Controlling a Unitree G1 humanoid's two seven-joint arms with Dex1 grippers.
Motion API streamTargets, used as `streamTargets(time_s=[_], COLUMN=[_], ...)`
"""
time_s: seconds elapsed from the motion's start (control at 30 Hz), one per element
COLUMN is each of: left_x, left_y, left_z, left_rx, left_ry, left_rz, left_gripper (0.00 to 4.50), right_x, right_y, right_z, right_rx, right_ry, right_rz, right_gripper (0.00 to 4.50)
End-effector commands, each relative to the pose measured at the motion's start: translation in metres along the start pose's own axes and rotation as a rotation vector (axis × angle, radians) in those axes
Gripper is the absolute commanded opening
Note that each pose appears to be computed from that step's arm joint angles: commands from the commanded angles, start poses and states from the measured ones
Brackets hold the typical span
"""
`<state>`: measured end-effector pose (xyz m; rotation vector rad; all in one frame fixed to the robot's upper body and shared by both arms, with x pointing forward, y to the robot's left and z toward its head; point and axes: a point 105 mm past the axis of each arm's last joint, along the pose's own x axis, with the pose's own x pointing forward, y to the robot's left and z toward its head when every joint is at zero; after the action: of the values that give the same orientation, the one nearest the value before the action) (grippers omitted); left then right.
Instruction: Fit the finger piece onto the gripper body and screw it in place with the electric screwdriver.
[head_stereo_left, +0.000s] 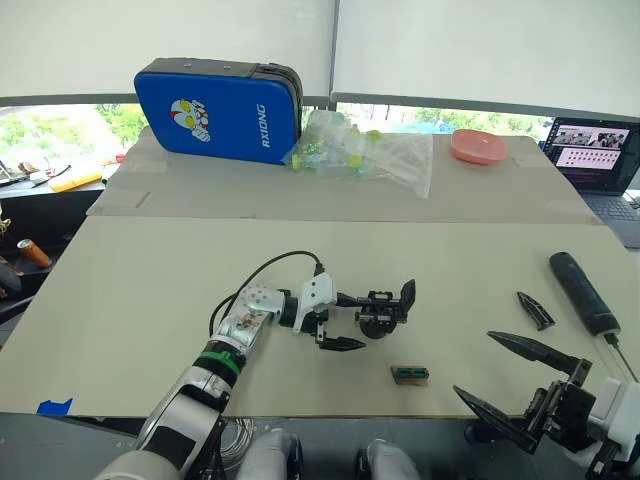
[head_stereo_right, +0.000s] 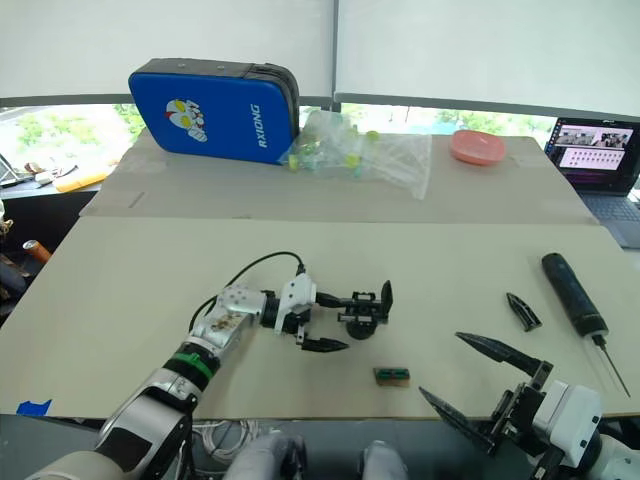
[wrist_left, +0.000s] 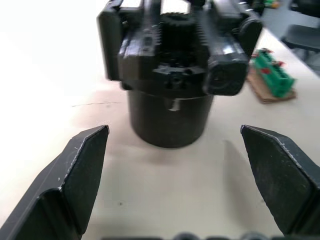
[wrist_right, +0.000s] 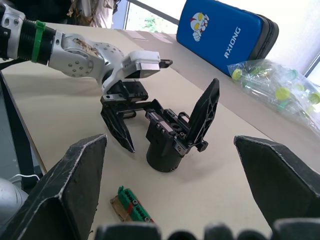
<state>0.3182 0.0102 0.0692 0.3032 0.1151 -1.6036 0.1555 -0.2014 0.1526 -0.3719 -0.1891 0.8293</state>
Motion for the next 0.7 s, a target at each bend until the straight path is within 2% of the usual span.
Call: streamTargets(time_s=[0.03,0.23,0.37,0.47,0.57,0.7], left_x=[0.010,0.022,0.025,0.026,0.028,0.026], left_y=[0.004,0.011,0.009,0.008,0.005,0.010], left_z=[0.016,0.020,0.014,0.012,0.009,0.016], left_rx=[0.069,0.109,0.113,0.104,0.099,0.090], left_ry=[-0.023,-0.018,0.008,0.004,-0.002,-0.066], left_rz=[-0.047,-0.043,-0.063,-0.066,-0.064,0.015], left_gripper=[4.46,4.46,4.46,3.59,2.28,2.29], right_x=[-0.001,-0.003,-0.002,-0.001,-0.001,0.000], right_y=[-0.002,-0.001,-0.002,-0.003,-0.003,-0.002], right_z=[0.012,0.014,0.016,0.017,0.017,0.017], right_rx=[-0.041,-0.044,-0.046,-0.046,-0.043,-0.036], right_ry=[-0.018,-0.001,0.002,0.004,0.006,0.011], right_rz=[0.003,0.029,0.028,0.022,0.018,0.017], right_gripper=[4.50,4.50,4.50,4.50,4.50,4.50])
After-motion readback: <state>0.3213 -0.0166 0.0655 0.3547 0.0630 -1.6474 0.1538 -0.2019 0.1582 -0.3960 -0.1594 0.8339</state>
